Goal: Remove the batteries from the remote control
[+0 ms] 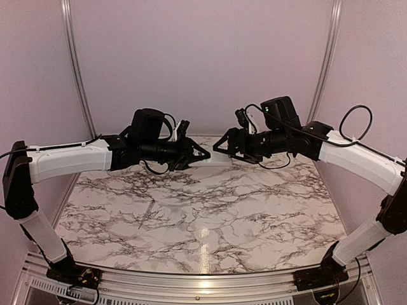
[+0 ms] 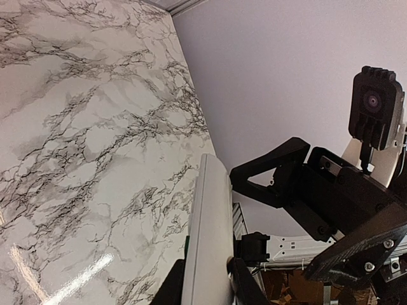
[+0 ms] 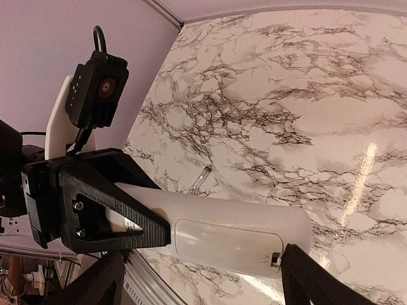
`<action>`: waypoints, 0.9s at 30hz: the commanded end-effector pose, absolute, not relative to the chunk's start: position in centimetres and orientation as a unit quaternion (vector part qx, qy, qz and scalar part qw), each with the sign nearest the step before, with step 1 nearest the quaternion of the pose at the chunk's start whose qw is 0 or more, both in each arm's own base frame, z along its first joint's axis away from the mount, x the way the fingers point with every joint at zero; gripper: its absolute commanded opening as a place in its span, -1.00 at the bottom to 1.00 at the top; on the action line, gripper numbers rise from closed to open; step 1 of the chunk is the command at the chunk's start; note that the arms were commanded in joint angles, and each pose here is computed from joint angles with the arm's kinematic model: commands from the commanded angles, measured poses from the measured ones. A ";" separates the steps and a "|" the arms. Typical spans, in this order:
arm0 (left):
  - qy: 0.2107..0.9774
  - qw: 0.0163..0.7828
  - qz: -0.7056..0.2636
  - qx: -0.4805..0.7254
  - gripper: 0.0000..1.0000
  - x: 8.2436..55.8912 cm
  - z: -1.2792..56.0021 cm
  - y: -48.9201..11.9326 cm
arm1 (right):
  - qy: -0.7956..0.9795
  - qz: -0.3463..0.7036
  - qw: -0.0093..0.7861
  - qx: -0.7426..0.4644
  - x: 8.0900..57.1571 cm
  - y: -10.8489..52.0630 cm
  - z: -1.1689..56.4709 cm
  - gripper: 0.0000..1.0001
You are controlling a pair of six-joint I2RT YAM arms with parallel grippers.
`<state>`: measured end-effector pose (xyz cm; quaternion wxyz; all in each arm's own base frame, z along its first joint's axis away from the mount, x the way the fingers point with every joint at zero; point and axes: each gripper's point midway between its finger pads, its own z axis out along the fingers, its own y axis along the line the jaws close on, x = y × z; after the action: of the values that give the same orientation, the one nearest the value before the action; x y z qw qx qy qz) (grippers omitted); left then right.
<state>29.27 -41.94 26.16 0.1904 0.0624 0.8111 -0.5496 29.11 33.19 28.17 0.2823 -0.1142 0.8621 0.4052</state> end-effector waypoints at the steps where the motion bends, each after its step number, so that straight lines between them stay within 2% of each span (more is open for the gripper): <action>1: 0.777 0.207 -0.587 0.090 -1.00 29.0 29.2 -43.0 | 0.851 0.416 0.299 -0.113 29.5 33.6 30.2 0.67; 19: 0.765 0.213 -0.601 0.091 -1.00 29.0 30.2 -43.0 | 0.845 0.427 0.300 -0.114 29.1 33.6 30.9 0.51; 27: 0.757 0.218 -0.608 0.096 -1.00 28.9 30.8 -43.1 | 0.847 0.422 0.303 -0.115 28.9 33.2 31.3 0.17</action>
<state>29.45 -42.16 27.12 0.1938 0.0604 0.7993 -0.5656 29.56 32.83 28.88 0.2934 -0.1021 0.8614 0.4018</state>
